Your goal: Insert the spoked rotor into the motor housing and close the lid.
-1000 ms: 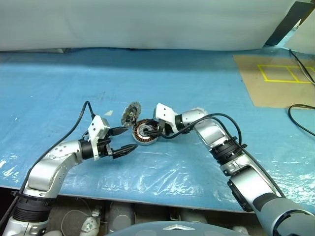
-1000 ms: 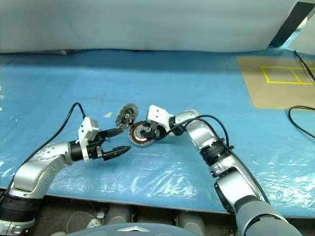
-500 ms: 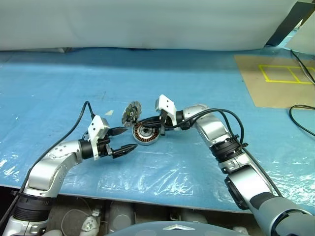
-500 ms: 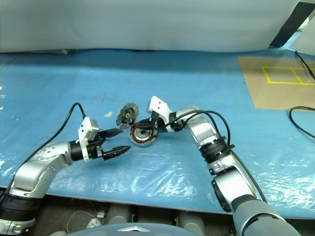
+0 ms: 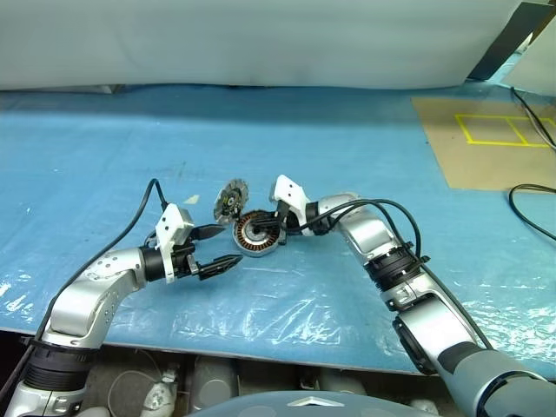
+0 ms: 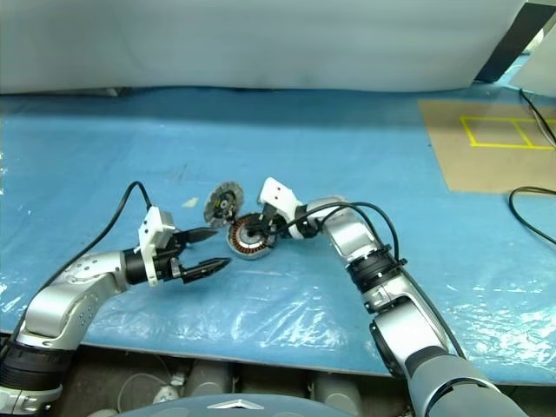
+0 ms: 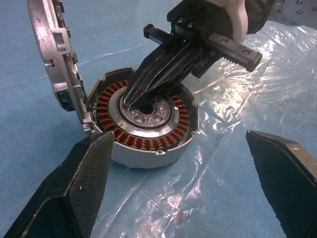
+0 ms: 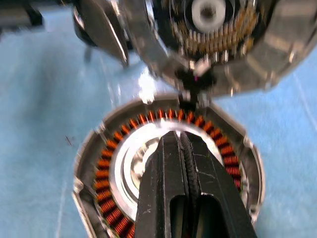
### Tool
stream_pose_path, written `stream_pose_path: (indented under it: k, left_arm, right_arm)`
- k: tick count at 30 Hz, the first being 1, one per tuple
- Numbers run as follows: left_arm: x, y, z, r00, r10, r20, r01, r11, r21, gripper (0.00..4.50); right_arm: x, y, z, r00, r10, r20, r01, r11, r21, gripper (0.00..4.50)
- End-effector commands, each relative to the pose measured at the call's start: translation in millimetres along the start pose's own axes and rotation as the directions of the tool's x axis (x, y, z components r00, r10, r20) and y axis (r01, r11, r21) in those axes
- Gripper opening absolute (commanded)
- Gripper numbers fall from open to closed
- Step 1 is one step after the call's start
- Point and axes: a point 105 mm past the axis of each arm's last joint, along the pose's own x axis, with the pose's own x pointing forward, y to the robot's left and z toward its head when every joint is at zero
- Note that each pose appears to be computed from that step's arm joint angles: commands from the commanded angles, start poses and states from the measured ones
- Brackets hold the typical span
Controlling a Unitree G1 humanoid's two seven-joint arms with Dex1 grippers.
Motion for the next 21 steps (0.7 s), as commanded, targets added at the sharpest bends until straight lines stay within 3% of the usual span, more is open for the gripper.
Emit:
stream_pose_path:
  k: [1, 6, 11, 14, 18, 21]
  left_arm:
    - [1.5, -3.2, 9.5, 1.0, -0.02, 0.023, 0.019, 0.999, 0.041, 4.5]
    - [1.4, -2.1, 10.6, 1.0, -0.018, 0.024, 0.017, 0.999, 0.044, 4.5]
    - [2.0, -2.3, 10.8, 0.999, -0.019, 0.025, 0.018, 0.999, 0.045, 4.5]
    - [2.0, -2.3, 10.8, 0.999, -0.019, 0.026, 0.018, 0.999, 0.044, 4.5]
    - [2.8, -3.4, 10.2, 0.999, -0.022, 0.027, 0.021, 0.999, 0.041, 4.5]
    - [3.2, -3.7, 10.2, 0.999, -0.023, 0.029, 0.022, 0.999, 0.038, 4.5]
  right_arm:
    - [5.5, 5.4, -27.4, 0.995, 0.001, -0.095, 0.0, 1.0, 0.013, 0.02]
    - [6.2, 3.2, -19.3, 0.998, -0.007, -0.061, 0.008, 1.0, 0.008, 0.02]
    - [-5.4, 3.0, 34.9, 0.979, 0.049, 0.197, -0.076, 0.988, 0.132, 0.02]
    - [-11.2, 1.0, 51.8, 0.964, 0.054, 0.262, -0.098, 0.983, 0.158, 0.02]
    - [-3.3, 4.8, 34.6, 0.985, 0.053, 0.167, -0.073, 0.99, 0.118, 0.02]
    - [6.4, 6.9, 1.0, 0.999, 0.031, 0.012, -0.032, 0.997, 0.068, 0.02]
